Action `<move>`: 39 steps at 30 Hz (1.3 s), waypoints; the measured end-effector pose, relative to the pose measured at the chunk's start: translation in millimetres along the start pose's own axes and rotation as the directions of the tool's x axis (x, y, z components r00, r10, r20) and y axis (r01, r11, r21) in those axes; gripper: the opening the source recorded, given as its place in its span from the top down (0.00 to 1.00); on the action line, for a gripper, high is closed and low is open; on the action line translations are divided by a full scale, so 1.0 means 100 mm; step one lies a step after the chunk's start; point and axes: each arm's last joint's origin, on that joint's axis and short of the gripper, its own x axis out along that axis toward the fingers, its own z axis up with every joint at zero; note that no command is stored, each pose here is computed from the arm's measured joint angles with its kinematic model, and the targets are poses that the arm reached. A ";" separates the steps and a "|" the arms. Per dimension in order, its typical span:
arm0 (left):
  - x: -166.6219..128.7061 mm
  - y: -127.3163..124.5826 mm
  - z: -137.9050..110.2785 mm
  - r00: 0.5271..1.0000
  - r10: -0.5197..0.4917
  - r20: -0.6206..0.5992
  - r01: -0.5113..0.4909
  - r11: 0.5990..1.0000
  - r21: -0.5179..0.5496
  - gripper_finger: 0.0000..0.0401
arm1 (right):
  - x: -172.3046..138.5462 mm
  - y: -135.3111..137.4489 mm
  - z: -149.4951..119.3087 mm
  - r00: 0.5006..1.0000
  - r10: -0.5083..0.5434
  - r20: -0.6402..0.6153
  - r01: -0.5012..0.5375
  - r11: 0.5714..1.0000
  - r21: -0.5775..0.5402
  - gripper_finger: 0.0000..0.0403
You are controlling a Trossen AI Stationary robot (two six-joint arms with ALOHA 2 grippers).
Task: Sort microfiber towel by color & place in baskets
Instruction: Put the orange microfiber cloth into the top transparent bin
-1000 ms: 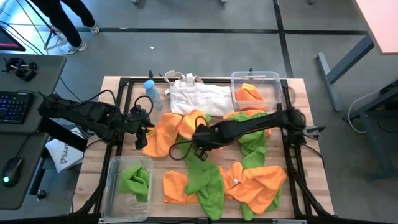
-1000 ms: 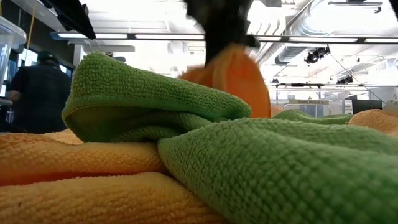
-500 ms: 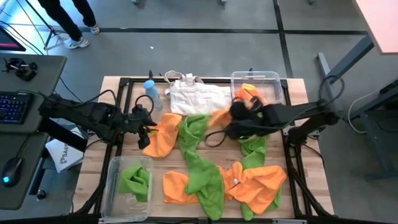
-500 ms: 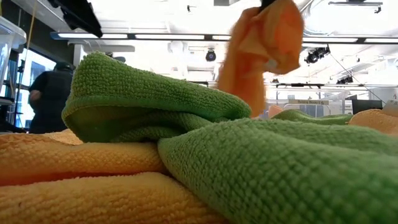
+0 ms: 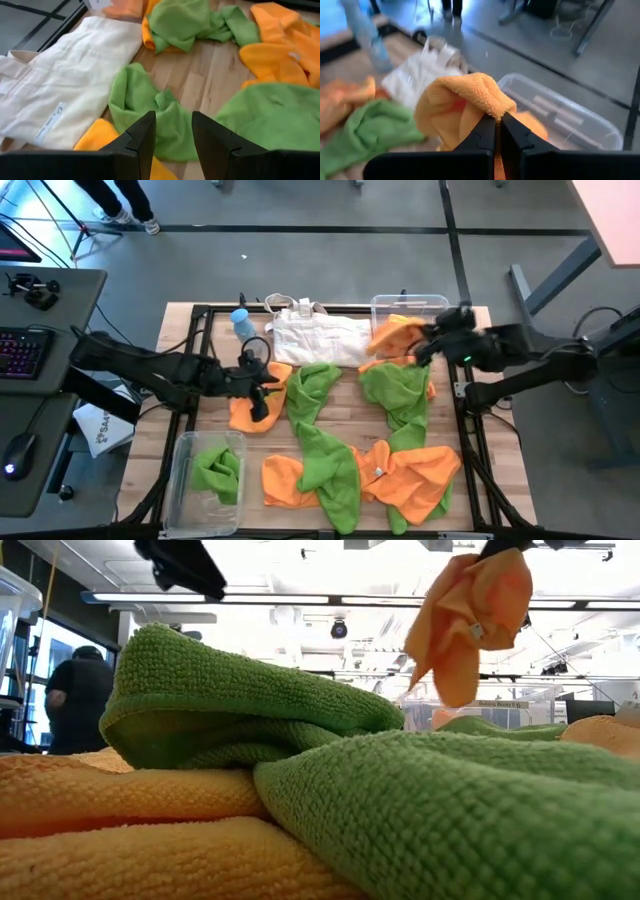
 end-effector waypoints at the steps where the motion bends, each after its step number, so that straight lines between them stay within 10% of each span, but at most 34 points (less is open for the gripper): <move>1: 0.03 0.00 0.01 1.000 0.004 0.005 -0.004 1.000 -0.006 0.71 | -0.01 -0.08 0.00 1.000 -0.007 0.026 0.007 1.000 0.011 1.00; 9: 0.23 0.03 0.13 0.997 0.030 0.065 -0.025 0.997 -0.071 0.71 | 0.06 -0.38 0.05 0.991 -0.019 0.129 0.023 0.999 -0.033 1.00; 23: 0.29 0.15 0.23 0.990 0.065 0.128 -0.042 0.984 -0.174 0.71 | 1.13 -0.73 -0.02 0.982 -0.094 -0.166 0.115 0.986 0.123 1.00; 39: 0.29 0.17 0.24 0.989 0.072 0.128 -0.045 0.979 -0.198 0.71 | 2.22 -0.88 -0.48 0.795 -0.083 -0.600 0.215 0.965 0.151 1.00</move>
